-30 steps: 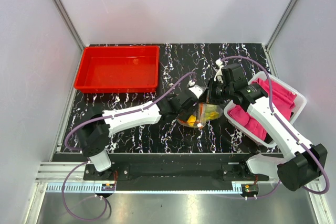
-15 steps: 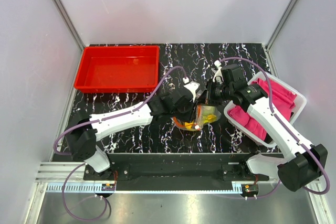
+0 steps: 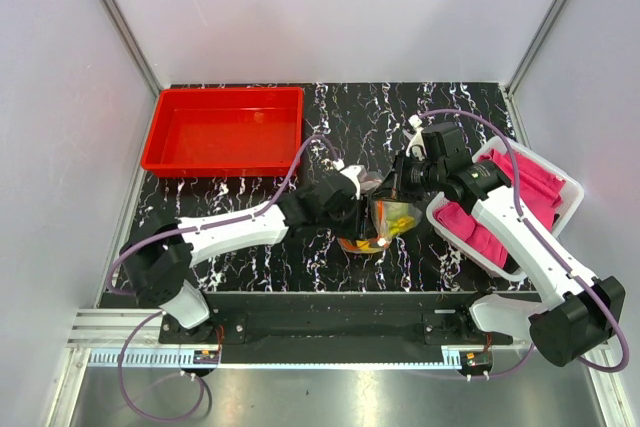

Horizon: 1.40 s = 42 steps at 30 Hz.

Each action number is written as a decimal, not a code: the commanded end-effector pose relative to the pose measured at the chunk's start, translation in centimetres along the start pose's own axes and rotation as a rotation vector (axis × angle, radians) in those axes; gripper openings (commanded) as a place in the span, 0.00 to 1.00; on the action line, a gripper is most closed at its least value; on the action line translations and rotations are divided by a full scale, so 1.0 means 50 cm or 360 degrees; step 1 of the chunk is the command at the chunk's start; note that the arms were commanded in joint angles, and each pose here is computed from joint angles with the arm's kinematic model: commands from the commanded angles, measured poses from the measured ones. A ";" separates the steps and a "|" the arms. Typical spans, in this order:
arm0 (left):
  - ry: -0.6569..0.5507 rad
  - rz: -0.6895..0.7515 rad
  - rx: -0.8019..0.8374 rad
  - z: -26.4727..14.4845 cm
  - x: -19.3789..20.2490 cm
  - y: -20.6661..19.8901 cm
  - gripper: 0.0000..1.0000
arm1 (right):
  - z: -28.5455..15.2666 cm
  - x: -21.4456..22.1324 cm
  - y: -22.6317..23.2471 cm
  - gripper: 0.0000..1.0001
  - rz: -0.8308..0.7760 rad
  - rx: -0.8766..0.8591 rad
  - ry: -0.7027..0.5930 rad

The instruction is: Open the zip-top bag and remove the fake food

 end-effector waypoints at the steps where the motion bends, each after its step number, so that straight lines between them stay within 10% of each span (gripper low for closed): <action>1: -0.0027 -0.0118 0.0304 0.009 -0.008 -0.036 0.46 | -0.021 -0.021 0.032 0.00 -0.0054 -0.0106 -0.0102; 15: -0.0008 -0.0290 0.0597 0.046 -0.011 -0.068 0.38 | -0.022 -0.024 0.038 0.00 -0.0043 -0.0125 -0.0115; 22: 0.0056 -0.0451 0.0684 0.065 0.003 -0.068 0.49 | -0.021 -0.021 0.036 0.00 -0.0035 -0.0122 -0.0106; 42: -0.0446 -0.0632 0.0475 0.091 -0.024 -0.021 0.50 | -0.026 -0.016 0.032 0.00 -0.0038 -0.0095 -0.0118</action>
Point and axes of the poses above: each gripper's point midway between its finger pads, its own z axis out along the fingers, its own y axis along the line the jaws close on, x = y × z, the point moved 5 cm from there along -z, back along the fingers, and after that the axes turned 13 degrees about -z, right-handed, at the moved point
